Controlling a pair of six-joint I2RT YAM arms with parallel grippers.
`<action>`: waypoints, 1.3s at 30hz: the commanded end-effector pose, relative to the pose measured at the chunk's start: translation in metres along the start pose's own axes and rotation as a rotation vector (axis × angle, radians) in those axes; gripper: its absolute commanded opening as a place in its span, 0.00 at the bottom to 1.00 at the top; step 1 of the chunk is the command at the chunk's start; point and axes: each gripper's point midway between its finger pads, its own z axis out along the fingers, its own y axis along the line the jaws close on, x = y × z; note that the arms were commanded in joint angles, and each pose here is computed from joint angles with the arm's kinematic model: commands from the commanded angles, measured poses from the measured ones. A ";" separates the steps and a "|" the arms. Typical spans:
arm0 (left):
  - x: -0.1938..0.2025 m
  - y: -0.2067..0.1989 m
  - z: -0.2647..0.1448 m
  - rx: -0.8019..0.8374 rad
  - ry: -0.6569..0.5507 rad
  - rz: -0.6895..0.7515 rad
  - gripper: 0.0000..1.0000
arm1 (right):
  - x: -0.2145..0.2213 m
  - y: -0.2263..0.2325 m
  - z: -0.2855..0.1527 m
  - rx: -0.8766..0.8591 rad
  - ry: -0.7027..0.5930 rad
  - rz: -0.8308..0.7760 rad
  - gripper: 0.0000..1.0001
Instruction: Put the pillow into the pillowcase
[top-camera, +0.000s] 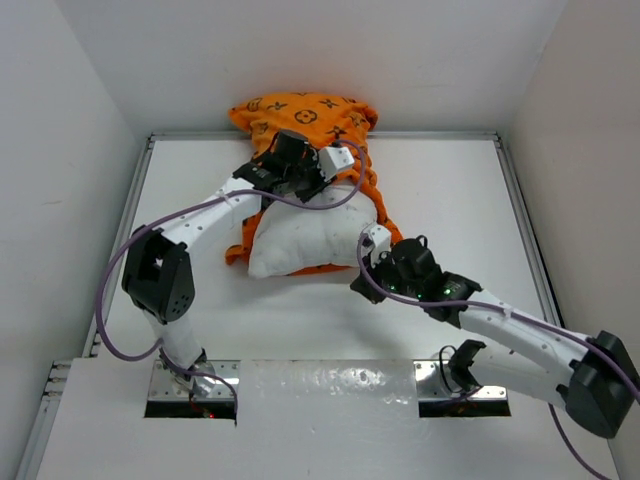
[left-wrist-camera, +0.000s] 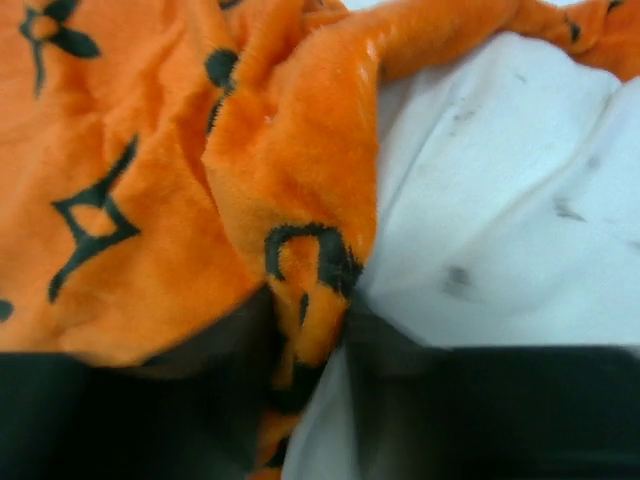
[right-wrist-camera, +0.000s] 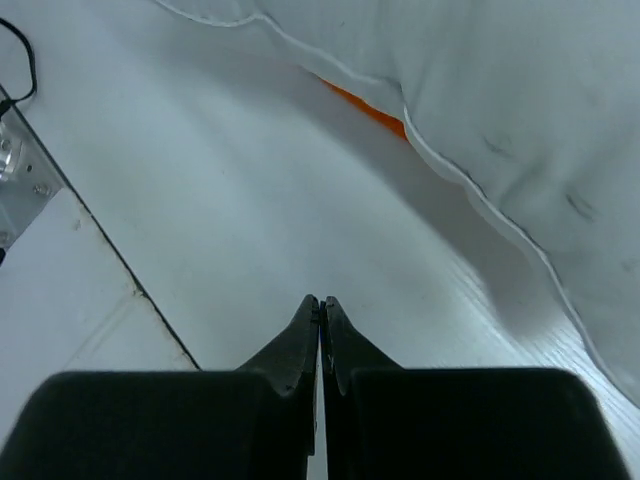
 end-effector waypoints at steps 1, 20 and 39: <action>-0.046 0.027 -0.023 -0.086 -0.115 -0.014 0.37 | -0.019 0.019 0.014 -0.105 -0.088 -0.006 0.00; -0.083 0.036 -0.037 -0.058 -0.202 0.074 0.00 | -0.072 -0.053 0.080 0.209 -0.446 0.044 0.00; 0.018 -0.040 -0.031 0.171 0.083 -0.030 0.39 | -0.241 -0.154 0.135 0.290 -1.042 0.477 0.00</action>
